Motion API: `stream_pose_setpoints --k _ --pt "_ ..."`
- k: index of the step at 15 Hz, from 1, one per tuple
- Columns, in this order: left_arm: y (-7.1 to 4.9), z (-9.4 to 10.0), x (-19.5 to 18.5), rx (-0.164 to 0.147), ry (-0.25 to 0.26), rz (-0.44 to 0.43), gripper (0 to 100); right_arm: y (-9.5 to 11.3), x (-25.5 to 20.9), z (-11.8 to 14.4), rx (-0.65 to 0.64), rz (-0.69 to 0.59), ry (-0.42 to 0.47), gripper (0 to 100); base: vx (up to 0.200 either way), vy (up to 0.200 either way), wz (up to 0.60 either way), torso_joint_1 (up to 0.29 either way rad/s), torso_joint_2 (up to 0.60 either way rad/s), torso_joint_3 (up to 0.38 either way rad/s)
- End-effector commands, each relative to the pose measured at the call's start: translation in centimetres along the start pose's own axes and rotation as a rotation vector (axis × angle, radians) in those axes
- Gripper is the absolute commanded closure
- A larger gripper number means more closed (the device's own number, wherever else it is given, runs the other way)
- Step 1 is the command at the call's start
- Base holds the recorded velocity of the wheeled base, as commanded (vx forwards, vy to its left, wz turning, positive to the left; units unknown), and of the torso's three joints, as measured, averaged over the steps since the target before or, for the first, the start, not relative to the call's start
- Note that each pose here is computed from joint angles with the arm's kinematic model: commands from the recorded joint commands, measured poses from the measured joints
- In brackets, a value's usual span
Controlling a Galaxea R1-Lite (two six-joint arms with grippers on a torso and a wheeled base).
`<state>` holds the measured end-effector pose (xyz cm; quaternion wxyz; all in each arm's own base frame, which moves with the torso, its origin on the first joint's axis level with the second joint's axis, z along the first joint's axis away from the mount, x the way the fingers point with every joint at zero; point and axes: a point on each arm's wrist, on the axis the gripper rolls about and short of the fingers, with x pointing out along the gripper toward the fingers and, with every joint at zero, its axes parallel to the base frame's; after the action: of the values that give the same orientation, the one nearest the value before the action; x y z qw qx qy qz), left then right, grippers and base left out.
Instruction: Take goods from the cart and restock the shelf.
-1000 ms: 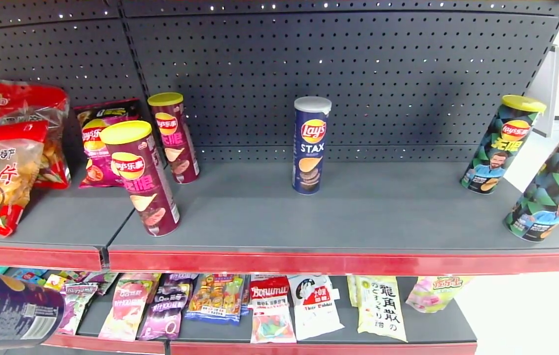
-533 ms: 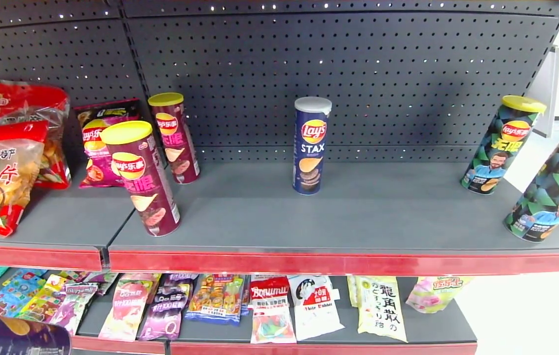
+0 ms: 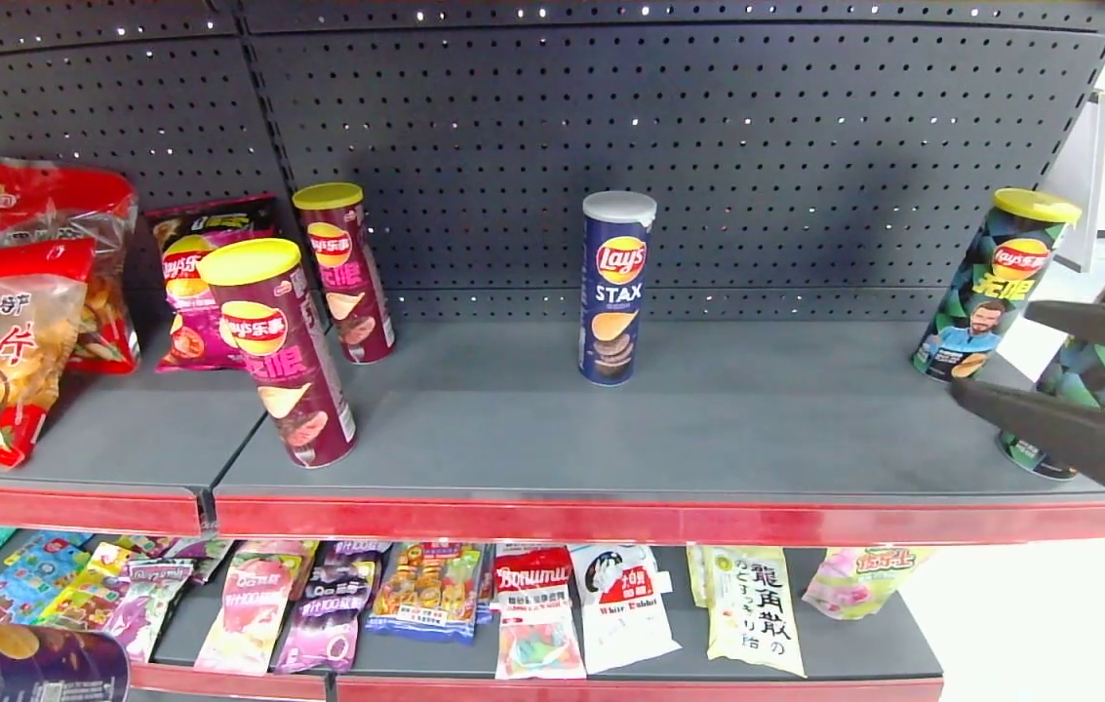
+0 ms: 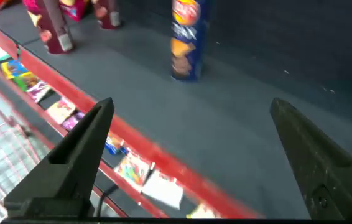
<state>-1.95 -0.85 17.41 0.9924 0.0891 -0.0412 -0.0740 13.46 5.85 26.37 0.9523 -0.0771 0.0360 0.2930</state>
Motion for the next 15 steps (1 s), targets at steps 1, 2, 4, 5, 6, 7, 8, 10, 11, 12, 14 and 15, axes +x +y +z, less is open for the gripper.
stream_pose_setpoints --k 1,2,4,5,6,7,8,10,11,12,14,15 --pt "0.0 0.1 0.0 -0.001 -0.004 0.005 100 0.1 10.8 -0.4 -0.013 0.105 0.074 0 0.0 0.0 0.0 0.0 0.0 0.0" --pt "0.0 0.2 -0.1 0.0 -0.007 0.005 100 0.0 11.8 -0.7 -0.01 0.109 0.09 0 0.0 0.0 0.0 0.0 0.0 0.0" --pt "0.0 0.2 -0.1 0.0 -0.007 0.007 100 -0.3 14.6 -1.2 -0.006 0.108 0.103 0 0.0 0.0 0.0 0.0 0.0 0.0" --pt "0.0 0.2 0.0 -0.001 -0.003 0.006 100 -0.5 15.8 -1.3 -0.01 0.098 0.091 0 0.0 0.0 0.0 0.0 0.0 0.0" --pt "0.0 0.1 0.0 -0.003 0.002 0.005 100 -0.6 16.8 -1.6 -0.014 0.086 0.085 0 0.0 0.0 0.0 0.0 0.0 0.0" --pt "0.0 0.0 0.0 -0.004 0.006 0.005 100 -0.6 18.0 -1.7 -0.017 0.067 0.079 0 0.0 0.0 0.0 0.0 0.0 0.0" --pt "0.0 0.0 0.0 -0.004 0.006 0.003 100 -0.3 18.6 -1.6 -0.016 0.074 0.078 0 0.0 0.0 0.0 0.0 0.0 0.0" --pt "0.0 0.0 0.1 -0.004 0.006 0.003 100 0.2 20.2 -1.9 -0.015 0.088 0.083 0 0.0 0.0 0.0 0.0 0.0 0.0" --pt "0.0 -0.1 0.1 -0.005 0.01 0.003 100 0.1 21.5 -2.3 -0.016 0.062 0.095 0 0.0 0.0 0.0 0.0 0.0 0.0" --pt "0.0 -0.1 0.1 -0.006 0.012 0.002 100 0.0 22.0 -2.3 -0.015 0.053 0.096 0 0.0 0.0 0.0 0.0 0.0 0.0" --pt "0.0 -0.1 0.2 -0.007 0.016 0.002 100 -0.2 23.9 -2.5 0.004 0.04 0.087 0 0.0 0.0 0.0 0.0 0.0 0.0" --pt "0.0 -0.1 0.2 -0.009 0.018 0.003 100 -0.2 24.6 -2.3 0.018 0.038 0.079 0 0.0 0.0 0.0 0.0 0.0 0.0"
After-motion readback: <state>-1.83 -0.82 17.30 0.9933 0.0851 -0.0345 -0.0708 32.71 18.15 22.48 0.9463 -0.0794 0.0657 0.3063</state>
